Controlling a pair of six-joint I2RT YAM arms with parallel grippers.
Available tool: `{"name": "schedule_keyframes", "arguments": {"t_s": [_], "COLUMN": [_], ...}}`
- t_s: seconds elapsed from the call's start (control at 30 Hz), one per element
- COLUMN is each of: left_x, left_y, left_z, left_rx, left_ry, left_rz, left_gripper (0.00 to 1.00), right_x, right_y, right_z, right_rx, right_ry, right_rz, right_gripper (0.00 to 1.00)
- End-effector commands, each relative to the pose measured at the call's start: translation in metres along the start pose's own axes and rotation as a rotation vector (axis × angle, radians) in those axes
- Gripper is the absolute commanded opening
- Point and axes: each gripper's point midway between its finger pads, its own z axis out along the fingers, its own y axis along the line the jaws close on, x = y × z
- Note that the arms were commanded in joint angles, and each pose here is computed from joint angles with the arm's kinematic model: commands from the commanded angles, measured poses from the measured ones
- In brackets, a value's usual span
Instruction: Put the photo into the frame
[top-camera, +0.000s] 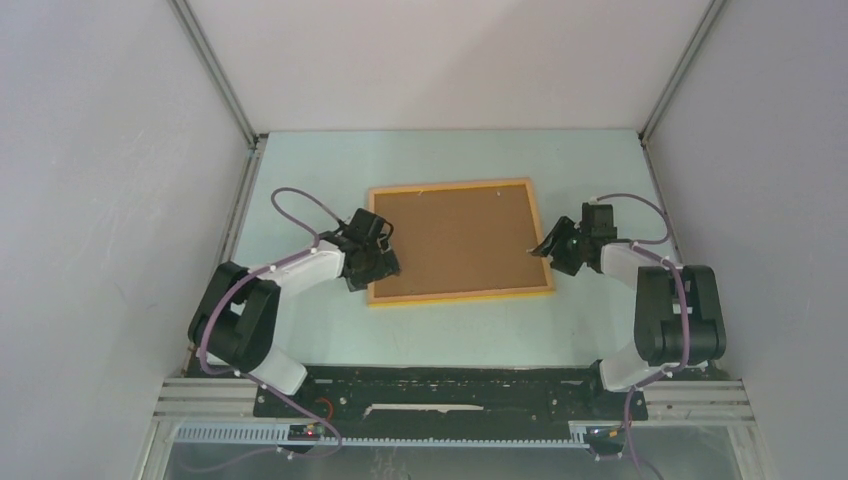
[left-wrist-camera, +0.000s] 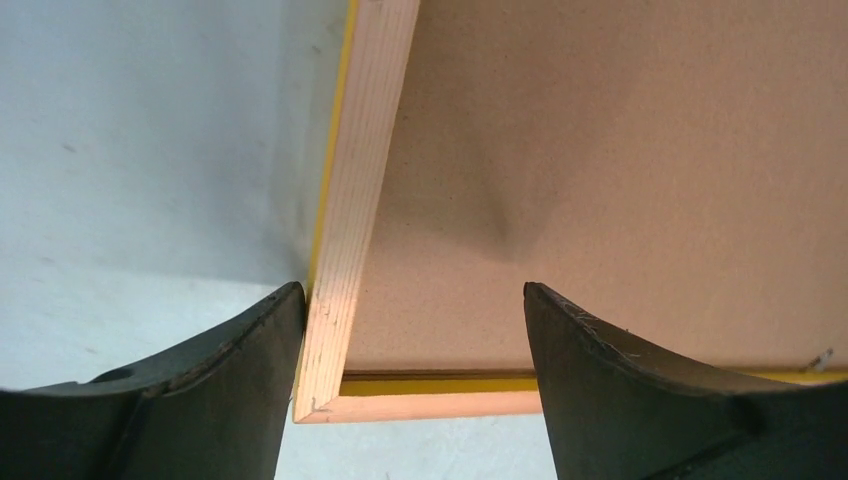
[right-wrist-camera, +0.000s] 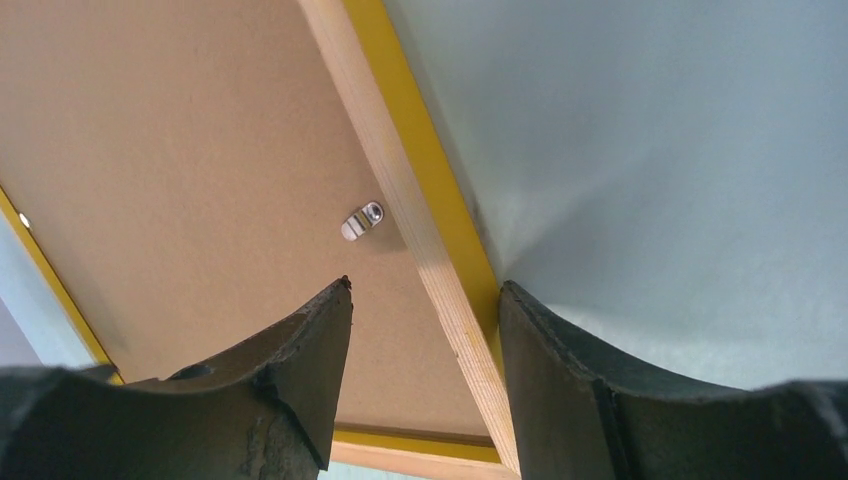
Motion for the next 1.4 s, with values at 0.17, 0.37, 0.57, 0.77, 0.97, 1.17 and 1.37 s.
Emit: {"name": "schedule_keyframes", "arguments": {"t_s": [0.17,0.37,0.57,0.77,0.97,1.17,1.37], "left_x": [-0.005,-0.023,-0.072,-0.057,-0.053,-0.043,-0.042], "left_y": [-0.016,-0.001,0.015,0.01,0.015,0.002,0.001], "left_z": [-0.012,-0.046,-0.058,-0.036,-0.03,-0.019,-0.018], "left_rx": [0.106,0.064,-0.033,0.014,0.0,0.083,0.088], "left_ry": [0.027,0.013,-0.084,0.036,0.078,0.148,0.151], "left_rz": [0.125,0.24,0.27,0.288,0.287,0.236,0.236], "left_gripper": [0.96,1.0,1.0,0.99,0.99,0.99,0.99], "right_x": [0.068,0.033,0.033,0.032,0.029,0.027,0.028], "right_y": [0.036,0.022,0.012,0.006,-0.003,0.007,0.005], "right_z": [-0.033,-0.033,-0.021,-0.014,-0.009,-0.009,-0.003], "right_rx": [-0.086,0.071,0.185,0.294,0.374,0.351,0.368], "right_ry": [0.128,0.055,0.09,0.095,0.104,0.097,0.105], "right_rz": [-0.149,-0.217,-0.209,-0.239,-0.276,-0.269,-0.258], "right_gripper": [0.71,0.8,0.7,0.68,0.68,0.73,0.73]}}
